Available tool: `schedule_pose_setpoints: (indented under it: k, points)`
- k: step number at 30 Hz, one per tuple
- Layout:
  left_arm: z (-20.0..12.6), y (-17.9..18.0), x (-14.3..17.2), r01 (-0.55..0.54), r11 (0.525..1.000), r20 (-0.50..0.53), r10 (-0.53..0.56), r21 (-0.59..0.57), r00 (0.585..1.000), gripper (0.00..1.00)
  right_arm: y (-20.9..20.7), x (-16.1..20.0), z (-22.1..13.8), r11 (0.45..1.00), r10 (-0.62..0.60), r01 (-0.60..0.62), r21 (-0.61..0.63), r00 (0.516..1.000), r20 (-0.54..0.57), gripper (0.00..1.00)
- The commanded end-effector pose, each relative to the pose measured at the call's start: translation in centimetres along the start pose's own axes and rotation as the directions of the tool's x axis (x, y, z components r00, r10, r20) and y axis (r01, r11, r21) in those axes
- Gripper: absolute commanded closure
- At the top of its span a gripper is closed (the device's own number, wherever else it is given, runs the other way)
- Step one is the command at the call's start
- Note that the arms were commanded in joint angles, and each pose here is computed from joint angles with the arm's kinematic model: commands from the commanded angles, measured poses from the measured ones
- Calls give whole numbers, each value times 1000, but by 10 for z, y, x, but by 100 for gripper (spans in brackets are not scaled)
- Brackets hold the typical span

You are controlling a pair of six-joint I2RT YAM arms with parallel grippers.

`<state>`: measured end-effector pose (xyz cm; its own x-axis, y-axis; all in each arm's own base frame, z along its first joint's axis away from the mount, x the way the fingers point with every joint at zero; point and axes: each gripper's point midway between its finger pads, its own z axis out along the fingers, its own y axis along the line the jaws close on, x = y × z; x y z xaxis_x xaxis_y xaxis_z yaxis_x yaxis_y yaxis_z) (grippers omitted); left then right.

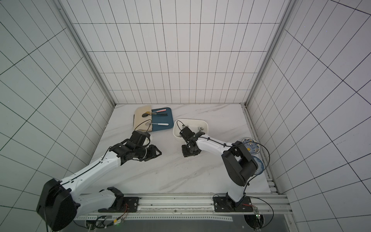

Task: Put the socket on the desktop into the storage box
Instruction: Pick up the socket head from the center of the board.

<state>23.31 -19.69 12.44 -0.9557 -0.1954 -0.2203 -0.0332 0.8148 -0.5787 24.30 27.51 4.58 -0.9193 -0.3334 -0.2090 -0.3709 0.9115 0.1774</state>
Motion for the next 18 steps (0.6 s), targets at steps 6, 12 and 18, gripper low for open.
schedule_pose_setpoints:
  k: [6, 12, 18]
  points:
    - [4, 0, -4, 1, 1000, 12, -1, 9, 1000, 56, 2, -4, 8, 999, 10, -9, 31, 1000, -18, 62]
    - [4, 0, -5, 3, 1000, 15, -3, 8, 1000, 57, 1, -4, 12, 999, 8, -7, 35, 1000, -25, 67]
    - [5, 0, -5, 4, 1000, 13, -4, 7, 1000, 57, 2, -4, 12, 1000, 1, 0, 29, 1000, -27, 79]
